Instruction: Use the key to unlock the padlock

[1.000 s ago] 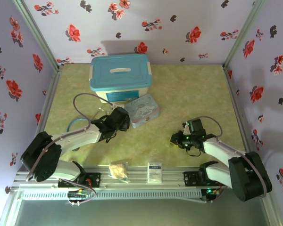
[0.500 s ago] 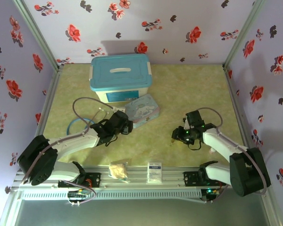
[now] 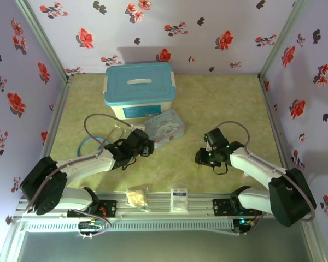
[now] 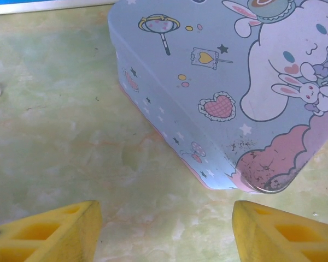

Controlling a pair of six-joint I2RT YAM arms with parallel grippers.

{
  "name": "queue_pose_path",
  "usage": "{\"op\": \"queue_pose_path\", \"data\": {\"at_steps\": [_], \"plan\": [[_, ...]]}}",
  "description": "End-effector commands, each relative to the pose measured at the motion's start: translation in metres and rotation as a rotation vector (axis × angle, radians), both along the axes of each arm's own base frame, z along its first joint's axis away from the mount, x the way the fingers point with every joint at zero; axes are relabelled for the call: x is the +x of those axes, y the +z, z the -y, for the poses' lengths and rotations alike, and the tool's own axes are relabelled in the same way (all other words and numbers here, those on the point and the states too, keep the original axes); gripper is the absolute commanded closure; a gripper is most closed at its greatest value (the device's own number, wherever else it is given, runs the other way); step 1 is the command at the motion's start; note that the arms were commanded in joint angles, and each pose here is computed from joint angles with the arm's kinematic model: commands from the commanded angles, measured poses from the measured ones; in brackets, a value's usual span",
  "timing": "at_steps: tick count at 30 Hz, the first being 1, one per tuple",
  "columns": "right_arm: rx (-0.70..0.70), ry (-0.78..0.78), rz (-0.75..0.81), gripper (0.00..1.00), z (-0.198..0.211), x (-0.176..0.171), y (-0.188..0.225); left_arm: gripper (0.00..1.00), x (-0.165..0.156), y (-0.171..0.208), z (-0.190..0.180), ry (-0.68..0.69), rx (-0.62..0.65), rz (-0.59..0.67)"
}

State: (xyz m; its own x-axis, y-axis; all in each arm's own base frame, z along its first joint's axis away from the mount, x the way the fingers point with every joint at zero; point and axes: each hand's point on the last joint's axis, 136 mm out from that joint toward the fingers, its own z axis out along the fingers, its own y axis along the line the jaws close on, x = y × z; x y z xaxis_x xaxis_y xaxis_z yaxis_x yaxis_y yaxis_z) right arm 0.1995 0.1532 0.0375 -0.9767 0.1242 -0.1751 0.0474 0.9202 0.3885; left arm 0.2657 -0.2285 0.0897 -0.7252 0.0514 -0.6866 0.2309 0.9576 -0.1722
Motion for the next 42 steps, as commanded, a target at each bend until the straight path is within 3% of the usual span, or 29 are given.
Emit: {"op": "queue_pose_path", "data": {"at_steps": [1, 9, 17, 28, 32, 42], "plan": [[-0.06, -0.006, -0.009, 0.73, -0.001, 0.006, -0.004, 0.35, -0.002, 0.0, -0.002, 0.013, -0.021, 0.0], [-0.144, 0.094, -0.018, 0.76, -0.014, 0.011, -0.004, 0.35, -0.004, -0.006, -0.004, 0.016, -0.009, -0.009], [-0.376, 0.218, -0.088, 0.76, 0.005, 0.002, -0.001, 0.35, -0.002, -0.008, -0.004, 0.013, 0.008, -0.016], [-0.396, 0.288, -0.044, 0.78, -0.038, -0.004, -0.004, 0.35, -0.004, -0.015, -0.011, 0.027, 0.016, -0.031], [-0.482, 0.295, -0.067, 0.77, -0.035, -0.006, -0.016, 0.34, -0.004, -0.017, -0.013, 0.038, 0.01, -0.033], [-0.549, 0.283, -0.035, 0.79, -0.027, 0.001, -0.014, 0.34, -0.006, -0.013, -0.016, 0.043, -0.003, -0.022]]}}
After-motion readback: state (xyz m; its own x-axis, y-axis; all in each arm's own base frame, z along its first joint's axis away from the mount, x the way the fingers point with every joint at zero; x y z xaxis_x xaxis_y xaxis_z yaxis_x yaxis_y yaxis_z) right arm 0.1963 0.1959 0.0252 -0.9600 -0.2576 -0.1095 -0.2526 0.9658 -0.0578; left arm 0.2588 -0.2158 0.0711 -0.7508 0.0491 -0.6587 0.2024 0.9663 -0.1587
